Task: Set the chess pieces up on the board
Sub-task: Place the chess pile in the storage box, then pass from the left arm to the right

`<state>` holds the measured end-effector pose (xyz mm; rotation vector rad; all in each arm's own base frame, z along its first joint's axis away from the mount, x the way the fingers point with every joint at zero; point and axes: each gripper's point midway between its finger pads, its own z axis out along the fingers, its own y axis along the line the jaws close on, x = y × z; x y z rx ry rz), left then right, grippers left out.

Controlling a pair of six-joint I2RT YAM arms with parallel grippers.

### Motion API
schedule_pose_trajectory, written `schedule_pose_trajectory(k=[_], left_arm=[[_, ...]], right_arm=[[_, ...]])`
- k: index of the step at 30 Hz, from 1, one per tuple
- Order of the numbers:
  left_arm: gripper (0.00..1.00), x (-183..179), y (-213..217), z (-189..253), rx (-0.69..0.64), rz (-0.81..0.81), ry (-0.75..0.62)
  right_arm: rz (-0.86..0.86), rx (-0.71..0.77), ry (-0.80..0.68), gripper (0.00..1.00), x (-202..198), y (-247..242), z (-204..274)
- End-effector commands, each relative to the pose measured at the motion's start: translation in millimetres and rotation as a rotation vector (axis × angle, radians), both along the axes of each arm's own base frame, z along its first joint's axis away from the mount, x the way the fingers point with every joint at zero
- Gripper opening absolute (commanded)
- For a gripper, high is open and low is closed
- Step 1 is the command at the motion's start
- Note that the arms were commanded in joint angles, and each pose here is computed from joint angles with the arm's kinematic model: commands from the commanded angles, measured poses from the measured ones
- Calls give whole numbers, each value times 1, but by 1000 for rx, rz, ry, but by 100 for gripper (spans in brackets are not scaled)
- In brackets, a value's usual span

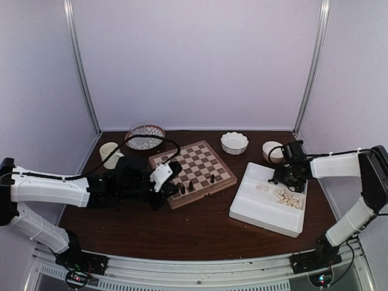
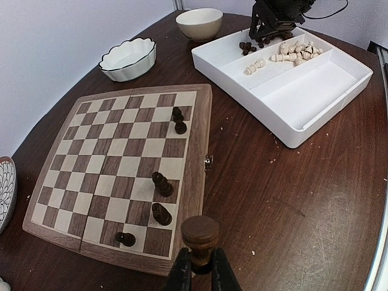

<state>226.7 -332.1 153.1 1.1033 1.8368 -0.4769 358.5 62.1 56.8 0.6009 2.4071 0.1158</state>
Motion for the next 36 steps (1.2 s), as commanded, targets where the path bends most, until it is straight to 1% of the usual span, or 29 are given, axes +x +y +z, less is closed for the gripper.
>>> schedule_pose_trajectory(k=[1,2,4,9,13,16,20,22,24,26,28,30,32,33,36], left_arm=[[0,0,-5,3,-32,-13,3],[0,0,-5,3,-32,-15,6],[0,-1,-5,3,-31,-16,16],[0,0,-6,2,-27,-8,29],[0,-1,-7,3,-31,-15,33],[0,-1,-7,4,-32,-14,32],[0,-7,-11,4,-39,-51,52],[0,-7,-12,3,-36,-56,55],[0,-8,-12,2,-33,-62,58],[0,-9,-13,2,-29,-66,60],[0,-9,-13,3,-31,-70,62],[0,-10,-14,2,-32,-75,66],[0,-11,-15,2,-32,-81,71],[0,-11,-16,2,-30,-86,76],[0,-15,-18,1,-27,-104,96]], right_arm=[[33,98,-13,39,14,15,-4],[47,103,-8,45,15,18,-5],[77,118,-7,50,14,23,-3],[140,106,-121,57,9,26,30],[213,38,-240,60,1,35,66],[323,15,-360,60,-7,58,101],[580,-40,-592,60,-35,117,152],[692,-75,-706,63,-53,145,172],[744,-69,-801,69,-65,161,185],[792,-40,-841,85,-72,170,189],[865,-39,-873,89,-79,178,189],[860,-25,-874,93,-80,178,188],[885,-29,-890,93,-81,181,188],[934,-26,-903,98,-85,188,188],[1084,-66,-974,99,-96,212,191]])
